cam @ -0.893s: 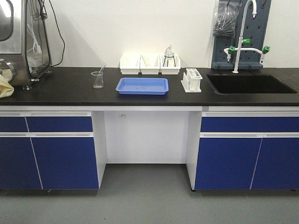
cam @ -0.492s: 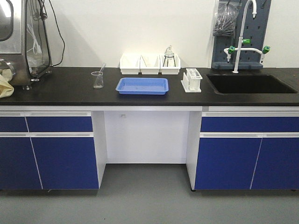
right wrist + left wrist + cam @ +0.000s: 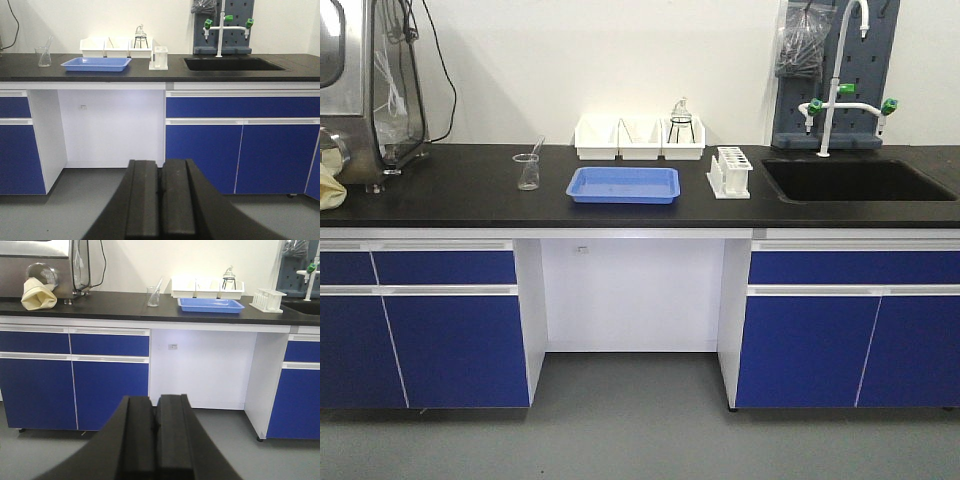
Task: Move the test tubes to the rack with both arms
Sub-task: 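Drive the base forward up to the bench with the beaker and rack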
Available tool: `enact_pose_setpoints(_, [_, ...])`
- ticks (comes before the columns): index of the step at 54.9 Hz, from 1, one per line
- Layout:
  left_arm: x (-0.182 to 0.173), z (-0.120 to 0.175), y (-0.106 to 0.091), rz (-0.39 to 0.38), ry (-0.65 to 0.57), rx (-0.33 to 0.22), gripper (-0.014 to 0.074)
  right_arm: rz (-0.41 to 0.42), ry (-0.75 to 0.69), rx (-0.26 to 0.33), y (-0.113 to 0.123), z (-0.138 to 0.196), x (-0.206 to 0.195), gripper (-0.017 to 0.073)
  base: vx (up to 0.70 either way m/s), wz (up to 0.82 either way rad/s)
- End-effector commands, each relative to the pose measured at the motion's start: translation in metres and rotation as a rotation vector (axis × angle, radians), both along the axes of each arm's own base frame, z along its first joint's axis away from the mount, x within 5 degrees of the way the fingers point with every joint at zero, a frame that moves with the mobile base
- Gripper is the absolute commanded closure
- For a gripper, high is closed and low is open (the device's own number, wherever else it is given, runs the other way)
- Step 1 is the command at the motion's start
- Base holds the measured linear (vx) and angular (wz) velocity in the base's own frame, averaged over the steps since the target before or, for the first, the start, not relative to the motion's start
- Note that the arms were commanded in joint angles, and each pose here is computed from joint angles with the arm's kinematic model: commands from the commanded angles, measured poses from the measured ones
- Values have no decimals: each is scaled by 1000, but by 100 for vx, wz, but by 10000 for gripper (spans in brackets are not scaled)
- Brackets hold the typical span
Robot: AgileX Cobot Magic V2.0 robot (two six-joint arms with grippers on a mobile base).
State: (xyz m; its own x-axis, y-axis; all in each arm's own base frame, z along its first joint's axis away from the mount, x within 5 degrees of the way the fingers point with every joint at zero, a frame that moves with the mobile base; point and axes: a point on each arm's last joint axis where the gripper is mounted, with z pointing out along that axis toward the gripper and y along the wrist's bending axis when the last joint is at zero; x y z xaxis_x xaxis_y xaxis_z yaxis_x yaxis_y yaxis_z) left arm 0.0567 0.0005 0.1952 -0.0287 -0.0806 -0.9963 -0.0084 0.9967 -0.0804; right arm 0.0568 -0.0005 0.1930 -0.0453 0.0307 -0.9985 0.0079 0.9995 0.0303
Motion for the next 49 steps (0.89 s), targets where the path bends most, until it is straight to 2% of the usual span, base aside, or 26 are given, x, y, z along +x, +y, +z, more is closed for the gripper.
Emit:
enact_pose_setpoints(1, [0,0,0,-2,-72,-17,601,2,-81,-5,0,6,0,570,7,-2])
enact_pose_setpoints(19, [0,0,0,-2,-72,-17,601,2,-81,-5,0,6,0,570,15,0])
enact_pose_setpoints(49, [0,0,0,-2,-72,-17,601,2,-81,-5,0,6,0,570,32,-1])
